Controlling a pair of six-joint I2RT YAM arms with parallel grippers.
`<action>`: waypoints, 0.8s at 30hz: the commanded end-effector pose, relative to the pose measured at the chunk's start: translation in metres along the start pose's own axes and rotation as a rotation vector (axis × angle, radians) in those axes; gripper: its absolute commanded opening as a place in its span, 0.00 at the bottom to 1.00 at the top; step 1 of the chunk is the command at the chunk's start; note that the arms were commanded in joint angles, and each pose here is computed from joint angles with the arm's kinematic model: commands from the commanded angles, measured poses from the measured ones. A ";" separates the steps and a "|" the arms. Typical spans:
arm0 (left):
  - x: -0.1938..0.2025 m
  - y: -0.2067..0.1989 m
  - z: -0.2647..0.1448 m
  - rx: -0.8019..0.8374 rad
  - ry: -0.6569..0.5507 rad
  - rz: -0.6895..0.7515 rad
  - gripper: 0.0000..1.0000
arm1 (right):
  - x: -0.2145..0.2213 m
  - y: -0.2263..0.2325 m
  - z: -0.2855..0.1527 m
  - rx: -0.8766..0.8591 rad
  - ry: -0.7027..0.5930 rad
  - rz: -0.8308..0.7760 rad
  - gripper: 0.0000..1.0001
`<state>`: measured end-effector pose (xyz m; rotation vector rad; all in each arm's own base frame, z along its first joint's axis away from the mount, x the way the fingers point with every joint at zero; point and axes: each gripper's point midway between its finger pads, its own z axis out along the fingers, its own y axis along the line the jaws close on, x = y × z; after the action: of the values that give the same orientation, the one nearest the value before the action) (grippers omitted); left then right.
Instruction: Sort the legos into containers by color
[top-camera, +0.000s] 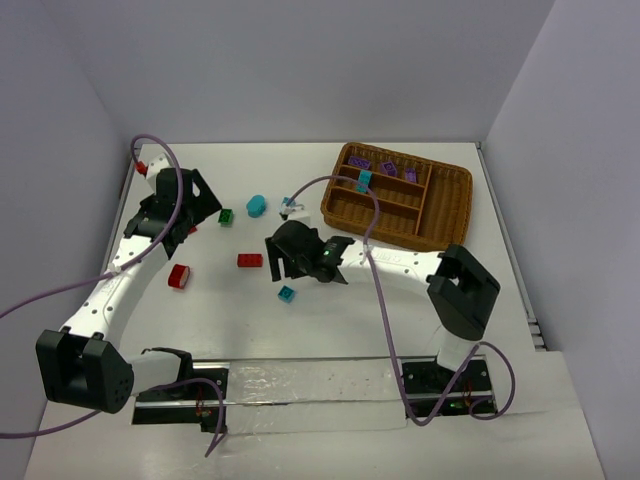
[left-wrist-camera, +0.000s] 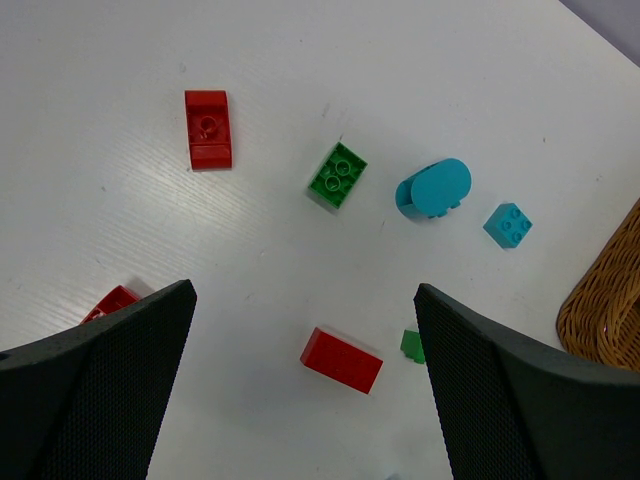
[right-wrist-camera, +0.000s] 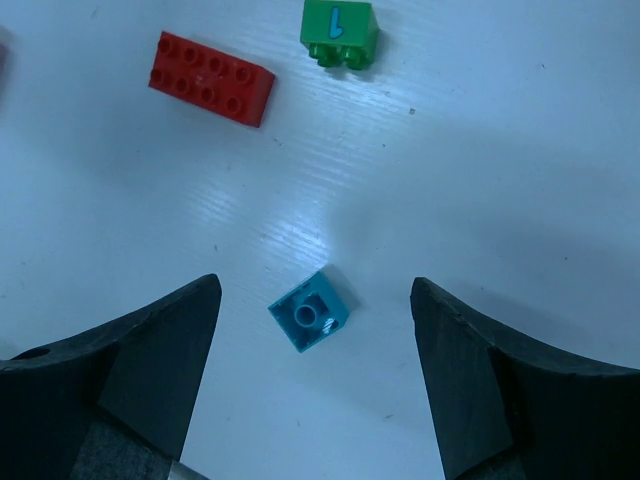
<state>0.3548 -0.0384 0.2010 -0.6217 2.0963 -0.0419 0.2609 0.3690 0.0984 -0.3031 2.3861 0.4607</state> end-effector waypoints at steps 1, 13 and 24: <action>-0.015 -0.006 -0.009 0.029 -0.039 -0.019 0.99 | 0.009 0.021 0.013 -0.046 0.009 -0.187 0.87; -0.015 -0.006 -0.008 0.026 -0.041 -0.024 0.99 | 0.056 0.025 0.040 -0.132 0.170 -0.532 0.82; -0.015 -0.006 -0.009 0.028 -0.042 -0.024 0.99 | 0.033 0.017 0.025 -0.059 0.084 -0.445 0.12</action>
<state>0.3548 -0.0384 0.2015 -0.6220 2.0946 -0.0424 0.2315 0.3866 0.0231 -0.9956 2.3725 0.3034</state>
